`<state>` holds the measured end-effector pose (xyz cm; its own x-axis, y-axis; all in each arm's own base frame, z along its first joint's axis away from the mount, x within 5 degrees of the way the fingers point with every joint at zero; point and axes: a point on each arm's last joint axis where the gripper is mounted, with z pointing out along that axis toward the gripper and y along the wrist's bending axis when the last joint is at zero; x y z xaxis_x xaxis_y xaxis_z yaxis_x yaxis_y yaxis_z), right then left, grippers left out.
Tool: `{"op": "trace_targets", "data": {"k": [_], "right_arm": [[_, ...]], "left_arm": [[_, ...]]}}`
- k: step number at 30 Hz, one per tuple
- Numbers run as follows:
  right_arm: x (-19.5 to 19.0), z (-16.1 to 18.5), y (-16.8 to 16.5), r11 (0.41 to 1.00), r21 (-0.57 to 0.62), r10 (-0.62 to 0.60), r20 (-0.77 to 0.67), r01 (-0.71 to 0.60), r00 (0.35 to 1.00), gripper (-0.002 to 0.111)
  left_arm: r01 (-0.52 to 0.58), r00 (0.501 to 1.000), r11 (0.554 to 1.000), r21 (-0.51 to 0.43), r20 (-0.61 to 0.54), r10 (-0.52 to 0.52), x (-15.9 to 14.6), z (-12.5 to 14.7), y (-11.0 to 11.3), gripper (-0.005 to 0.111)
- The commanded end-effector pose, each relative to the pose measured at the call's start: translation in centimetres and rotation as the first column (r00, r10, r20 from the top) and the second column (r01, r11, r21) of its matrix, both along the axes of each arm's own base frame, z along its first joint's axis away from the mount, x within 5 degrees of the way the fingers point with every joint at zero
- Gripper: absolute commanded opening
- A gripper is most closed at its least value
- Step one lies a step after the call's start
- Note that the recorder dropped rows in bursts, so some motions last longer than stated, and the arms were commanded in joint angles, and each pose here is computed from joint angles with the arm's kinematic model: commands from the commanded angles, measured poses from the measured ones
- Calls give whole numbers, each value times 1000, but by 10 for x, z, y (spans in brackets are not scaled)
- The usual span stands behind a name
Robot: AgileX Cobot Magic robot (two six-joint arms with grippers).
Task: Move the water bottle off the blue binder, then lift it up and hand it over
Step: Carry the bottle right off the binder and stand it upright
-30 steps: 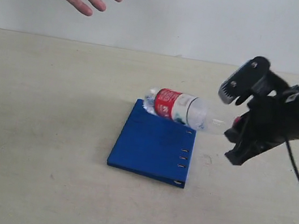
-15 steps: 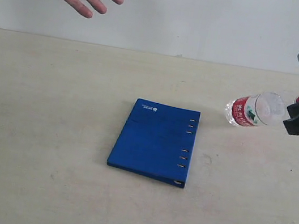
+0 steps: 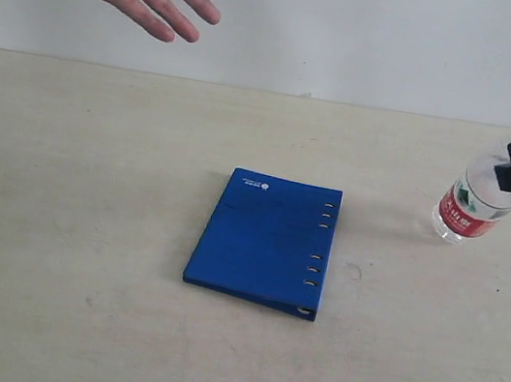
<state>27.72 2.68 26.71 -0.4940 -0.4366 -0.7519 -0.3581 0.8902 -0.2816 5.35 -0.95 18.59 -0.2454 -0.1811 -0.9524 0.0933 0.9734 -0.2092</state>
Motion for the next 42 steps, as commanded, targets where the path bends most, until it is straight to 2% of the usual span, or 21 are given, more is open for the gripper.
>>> {"op": "trace_targets", "data": {"k": [1, 7, 12, 15, 22, 31, 38, 42], "right_arm": [[10, 7, -4, 999, -1, -48, 120, 49, 992, 0], [13, 12, -6, 997, 8, -75, 184, 75, 980, 4], [11, 10, -5, 997, 28, -80, 152, 77, 985, 26], [11, 10, -5, 995, 43, -90, 151, 85, 984, 32], [13, 13, -6, 994, 50, -105, 184, 97, 977, 32], [15, 12, -8, 984, 114, -156, 184, 137, 970, 33], [27, -16, -6, 982, 110, -161, 79, 152, 984, 33], [30, -22, -6, 982, 105, -163, 68, 156, 984, 35]], "left_arm": [[8, 1000, 1000, -1, 8, -8, 0, 0, 0, 7], [8, 1000, 1000, -1, 8, -8, 0, 0, 0, 7], [8, 1000, 1000, -1, 8, -8, 0, 0, 0, 7], [8, 1000, 1000, -1, 8, -8, 0, 0, 0, 7], [8, 1000, 1000, -1, 8, -8, 0, 0, 0, 7], [8, 1000, 1000, -1, 8, -8, 0, 0, 0, 7], [8, 1000, 1000, -1, 8, -8, 0, 0, 0, 7], [8, 1000, 1000, -1, 8, -8, 0, 0, 0, 7]]}}
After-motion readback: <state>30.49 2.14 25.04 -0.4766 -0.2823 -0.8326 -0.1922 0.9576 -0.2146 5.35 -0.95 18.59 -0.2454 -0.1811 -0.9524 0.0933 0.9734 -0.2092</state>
